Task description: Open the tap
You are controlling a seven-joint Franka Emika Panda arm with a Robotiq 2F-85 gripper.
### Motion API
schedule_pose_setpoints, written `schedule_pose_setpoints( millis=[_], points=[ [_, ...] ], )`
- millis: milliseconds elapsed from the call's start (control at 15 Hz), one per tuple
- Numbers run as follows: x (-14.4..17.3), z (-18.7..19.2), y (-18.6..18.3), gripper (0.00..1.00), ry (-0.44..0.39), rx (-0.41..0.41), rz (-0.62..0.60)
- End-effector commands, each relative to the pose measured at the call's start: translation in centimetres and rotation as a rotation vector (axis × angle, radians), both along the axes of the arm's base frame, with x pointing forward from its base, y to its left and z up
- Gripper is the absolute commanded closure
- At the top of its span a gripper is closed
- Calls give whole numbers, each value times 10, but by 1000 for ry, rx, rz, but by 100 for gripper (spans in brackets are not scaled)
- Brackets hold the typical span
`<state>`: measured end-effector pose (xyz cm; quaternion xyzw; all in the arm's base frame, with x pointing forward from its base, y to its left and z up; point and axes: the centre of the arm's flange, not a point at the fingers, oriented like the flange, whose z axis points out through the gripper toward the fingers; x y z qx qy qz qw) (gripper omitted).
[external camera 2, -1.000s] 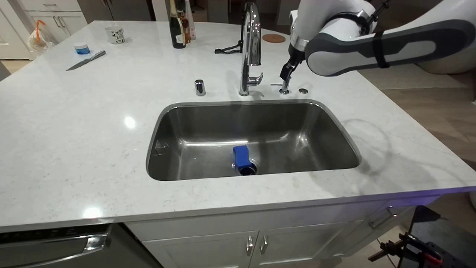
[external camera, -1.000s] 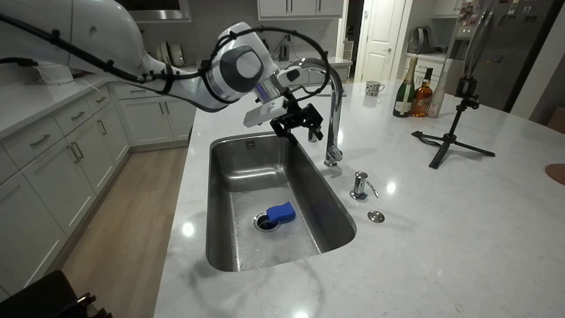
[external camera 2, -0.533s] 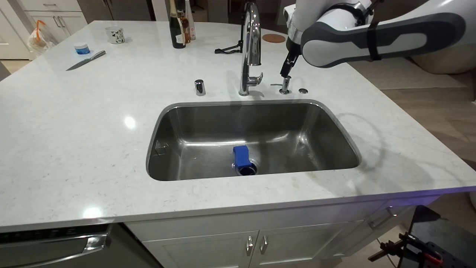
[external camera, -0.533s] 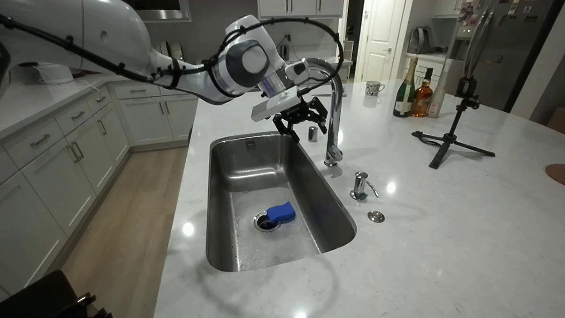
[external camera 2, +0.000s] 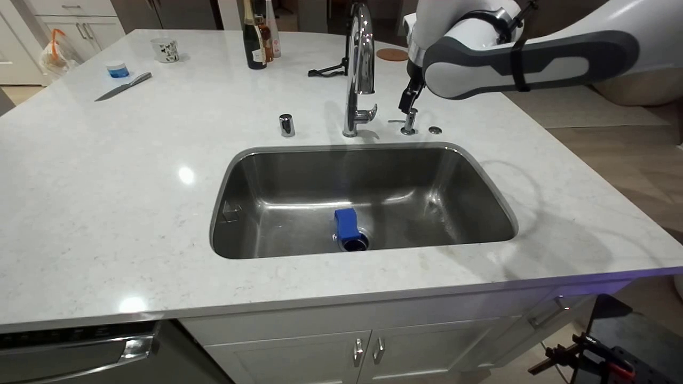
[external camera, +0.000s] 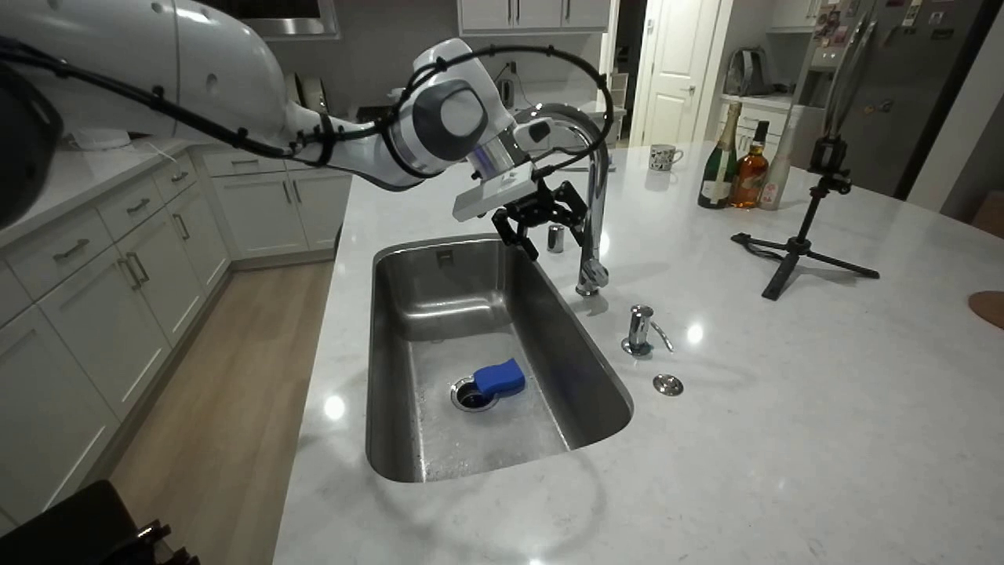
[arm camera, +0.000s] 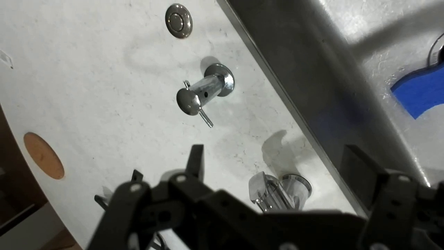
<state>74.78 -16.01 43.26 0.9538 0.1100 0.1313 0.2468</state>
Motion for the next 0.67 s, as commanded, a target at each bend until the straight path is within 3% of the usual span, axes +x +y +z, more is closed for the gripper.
schedule_pose_setpoints(
  millis=[0,333,600],
  points=[
    [45,-11,-3,0,10,-4,-46],
    [67,-30,-7,0,138,-35,145],
    [73,-27,-18,0,233,-109,329]
  ],
)
